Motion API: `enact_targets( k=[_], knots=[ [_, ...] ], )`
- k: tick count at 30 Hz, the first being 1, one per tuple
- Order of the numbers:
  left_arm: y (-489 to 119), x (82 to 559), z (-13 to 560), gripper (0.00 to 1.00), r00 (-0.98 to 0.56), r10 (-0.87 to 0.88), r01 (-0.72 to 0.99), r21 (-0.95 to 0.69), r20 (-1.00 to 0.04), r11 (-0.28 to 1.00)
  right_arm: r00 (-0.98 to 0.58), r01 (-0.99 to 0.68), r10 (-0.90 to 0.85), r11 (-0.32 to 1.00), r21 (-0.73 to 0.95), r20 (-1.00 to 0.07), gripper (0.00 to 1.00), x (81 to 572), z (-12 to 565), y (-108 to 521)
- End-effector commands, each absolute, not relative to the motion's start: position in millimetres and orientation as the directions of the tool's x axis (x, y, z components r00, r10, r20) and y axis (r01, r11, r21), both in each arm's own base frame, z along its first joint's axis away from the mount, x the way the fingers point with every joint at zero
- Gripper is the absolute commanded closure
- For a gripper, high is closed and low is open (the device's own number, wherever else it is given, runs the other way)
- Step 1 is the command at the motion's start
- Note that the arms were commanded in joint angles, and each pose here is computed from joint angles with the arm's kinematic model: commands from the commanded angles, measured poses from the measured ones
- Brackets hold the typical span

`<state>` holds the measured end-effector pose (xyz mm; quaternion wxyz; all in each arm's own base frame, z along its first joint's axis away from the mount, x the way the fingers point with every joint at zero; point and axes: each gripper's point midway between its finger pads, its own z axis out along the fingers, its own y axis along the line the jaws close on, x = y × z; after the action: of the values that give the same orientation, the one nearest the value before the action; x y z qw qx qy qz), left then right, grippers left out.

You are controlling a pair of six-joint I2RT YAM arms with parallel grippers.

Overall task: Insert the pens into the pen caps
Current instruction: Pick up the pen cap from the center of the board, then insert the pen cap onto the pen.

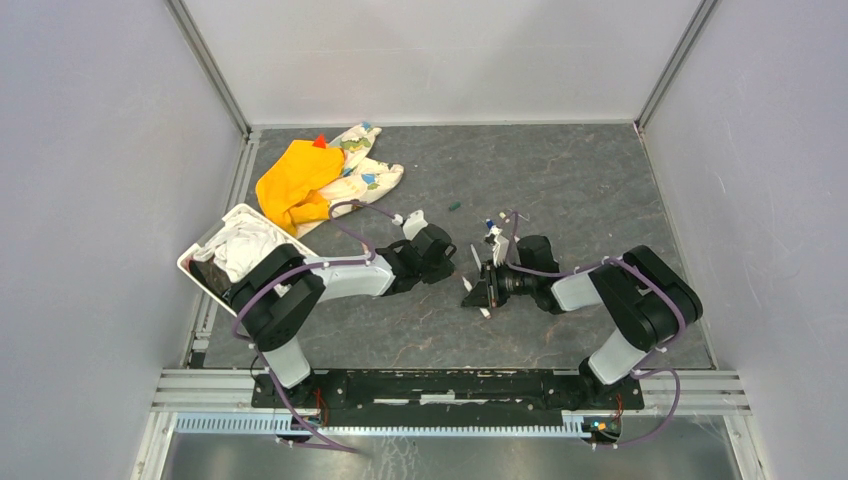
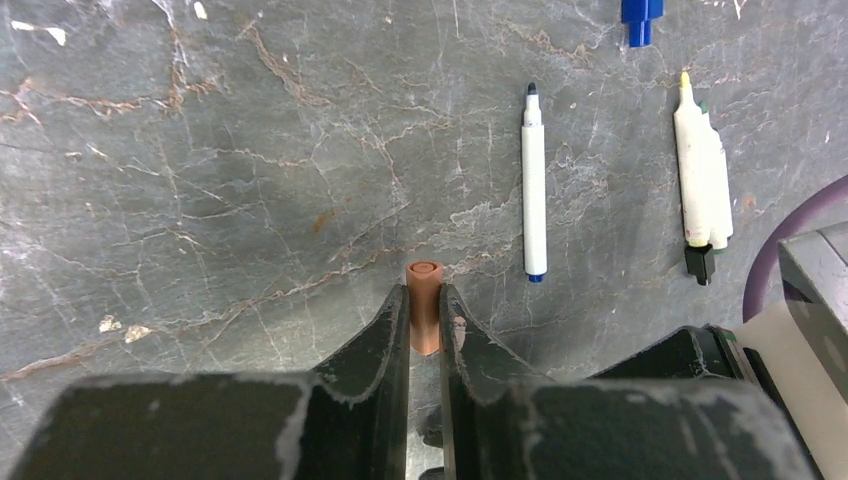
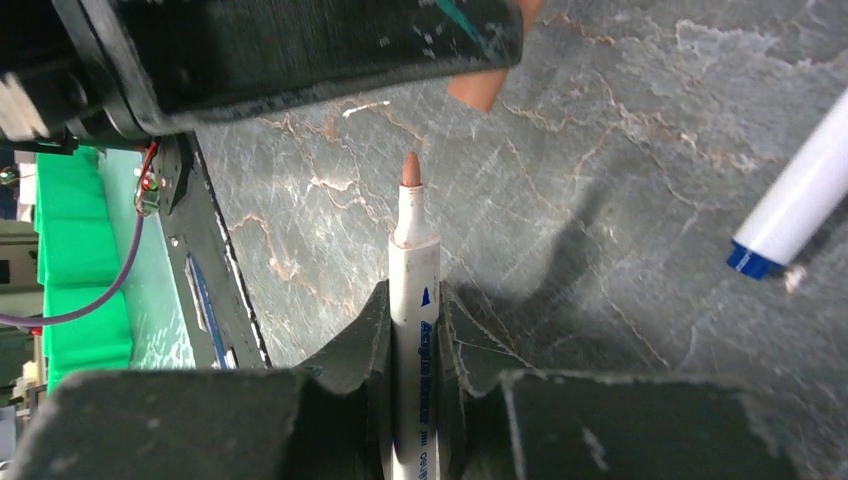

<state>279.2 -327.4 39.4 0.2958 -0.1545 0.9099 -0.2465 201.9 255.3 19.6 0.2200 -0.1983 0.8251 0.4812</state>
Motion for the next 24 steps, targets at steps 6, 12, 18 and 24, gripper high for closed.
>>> enact_targets(
  k=[6, 12, 18, 24],
  knots=[
    [-340, 285, 51, 0.98, -0.759, -0.514, -0.185, -0.624, -0.400, 0.759, -0.851, -0.492, -0.105, 0.502, 0.711, -0.515, 1.00, 213, 11, 262],
    [-335, 285, 56, 0.98, -0.733, -0.555, -0.208, -0.648, -0.393, 0.733, -0.865, -0.470, -0.102, 0.507, 0.723, -0.491, 1.00, 212, 10, 263],
    [-334, 286, 62, 0.98, -0.719, -0.577, -0.215, -0.666, -0.387, 0.714, -0.869, -0.463, -0.099, 0.506, 0.727, -0.485, 1.00, 212, 10, 264],
    [-332, 286, 67, 0.98, -0.703, -0.601, -0.223, -0.685, -0.380, 0.694, -0.881, -0.446, -0.106, 0.516, 0.731, -0.462, 1.00, 213, 8, 265]
  ],
)
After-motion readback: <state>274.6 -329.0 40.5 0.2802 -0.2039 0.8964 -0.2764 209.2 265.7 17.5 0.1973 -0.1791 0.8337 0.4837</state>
